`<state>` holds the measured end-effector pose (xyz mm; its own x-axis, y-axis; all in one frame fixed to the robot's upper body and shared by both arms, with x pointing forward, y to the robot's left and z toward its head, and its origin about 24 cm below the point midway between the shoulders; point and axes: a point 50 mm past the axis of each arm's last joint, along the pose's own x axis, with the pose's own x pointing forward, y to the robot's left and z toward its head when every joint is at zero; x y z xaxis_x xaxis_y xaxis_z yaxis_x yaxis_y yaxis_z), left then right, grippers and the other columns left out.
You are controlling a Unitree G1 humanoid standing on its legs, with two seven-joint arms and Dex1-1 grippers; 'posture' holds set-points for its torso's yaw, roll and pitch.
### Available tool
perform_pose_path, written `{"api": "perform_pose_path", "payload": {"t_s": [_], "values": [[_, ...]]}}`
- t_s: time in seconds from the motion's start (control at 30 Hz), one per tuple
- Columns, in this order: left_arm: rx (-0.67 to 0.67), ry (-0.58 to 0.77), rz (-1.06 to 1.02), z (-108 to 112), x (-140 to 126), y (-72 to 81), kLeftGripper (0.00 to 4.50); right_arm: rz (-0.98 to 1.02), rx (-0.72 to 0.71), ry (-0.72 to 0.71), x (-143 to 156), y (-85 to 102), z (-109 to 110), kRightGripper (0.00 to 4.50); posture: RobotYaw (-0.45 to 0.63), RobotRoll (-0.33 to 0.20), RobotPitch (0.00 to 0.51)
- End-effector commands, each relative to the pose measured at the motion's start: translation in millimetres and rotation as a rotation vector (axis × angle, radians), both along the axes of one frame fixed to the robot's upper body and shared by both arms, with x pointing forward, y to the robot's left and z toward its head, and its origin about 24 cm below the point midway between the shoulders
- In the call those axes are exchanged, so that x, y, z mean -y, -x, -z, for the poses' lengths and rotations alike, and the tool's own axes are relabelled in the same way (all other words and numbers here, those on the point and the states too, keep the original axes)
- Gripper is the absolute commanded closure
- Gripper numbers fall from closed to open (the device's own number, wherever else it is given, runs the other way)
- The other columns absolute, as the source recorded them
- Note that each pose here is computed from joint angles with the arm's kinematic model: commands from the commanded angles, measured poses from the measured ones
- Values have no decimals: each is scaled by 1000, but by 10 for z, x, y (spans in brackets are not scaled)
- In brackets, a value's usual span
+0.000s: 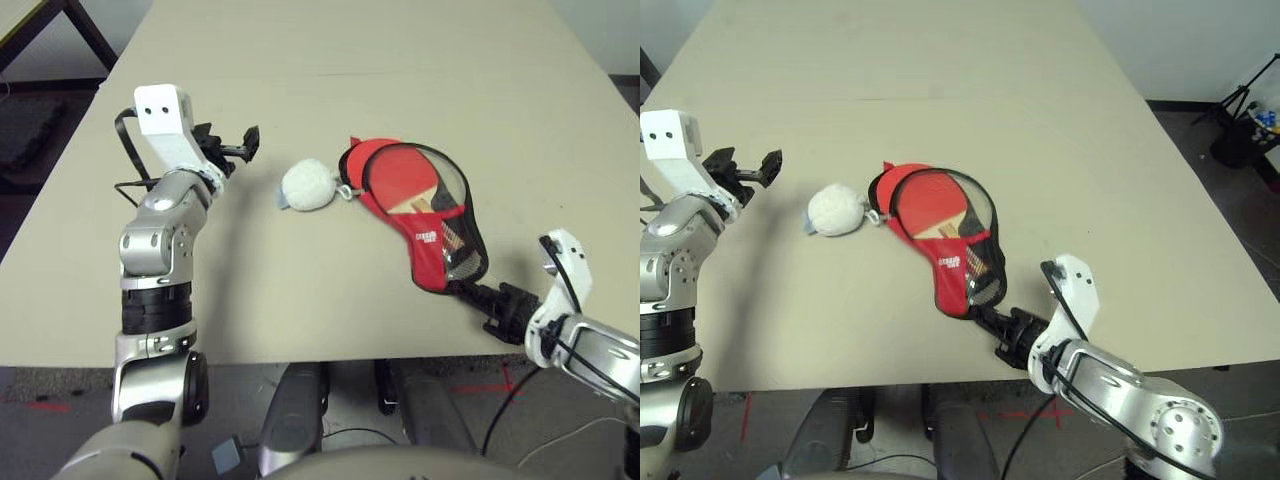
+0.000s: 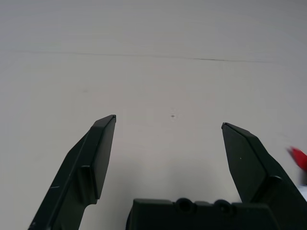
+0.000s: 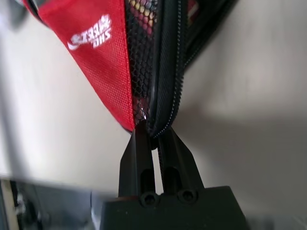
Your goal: Store the ping-pong paddle in its case and zip it.
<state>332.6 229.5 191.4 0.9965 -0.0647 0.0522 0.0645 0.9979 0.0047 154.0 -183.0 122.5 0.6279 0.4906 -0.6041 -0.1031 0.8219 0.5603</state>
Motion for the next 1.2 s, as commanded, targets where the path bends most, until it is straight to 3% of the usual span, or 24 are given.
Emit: {"api": "perform_pose_path", "payload": {"t_s": [0.03,0.3,0.77,0.8,1.03,1.2], "values": [[-20,5,10,79,38,-40,0,9,8,11,31,-119,-40,4488,3,0,215],[-12,11,27,74,88,-84,0,85,88,60,186,-544,-212,4488,13,0,211],[0,-4,18,16,26,-79,0,124,172,112,303,-942,-222,185,43,0,210],[0,-5,18,14,25,-77,0,123,173,125,333,-955,-233,29,44,0,209],[0,-7,21,13,34,-79,0,106,123,142,437,-967,-154,29,45,0,203],[3,-9,26,-7,46,-94,0,107,21,-4,403,-926,-22,29,49,0,198]]}}
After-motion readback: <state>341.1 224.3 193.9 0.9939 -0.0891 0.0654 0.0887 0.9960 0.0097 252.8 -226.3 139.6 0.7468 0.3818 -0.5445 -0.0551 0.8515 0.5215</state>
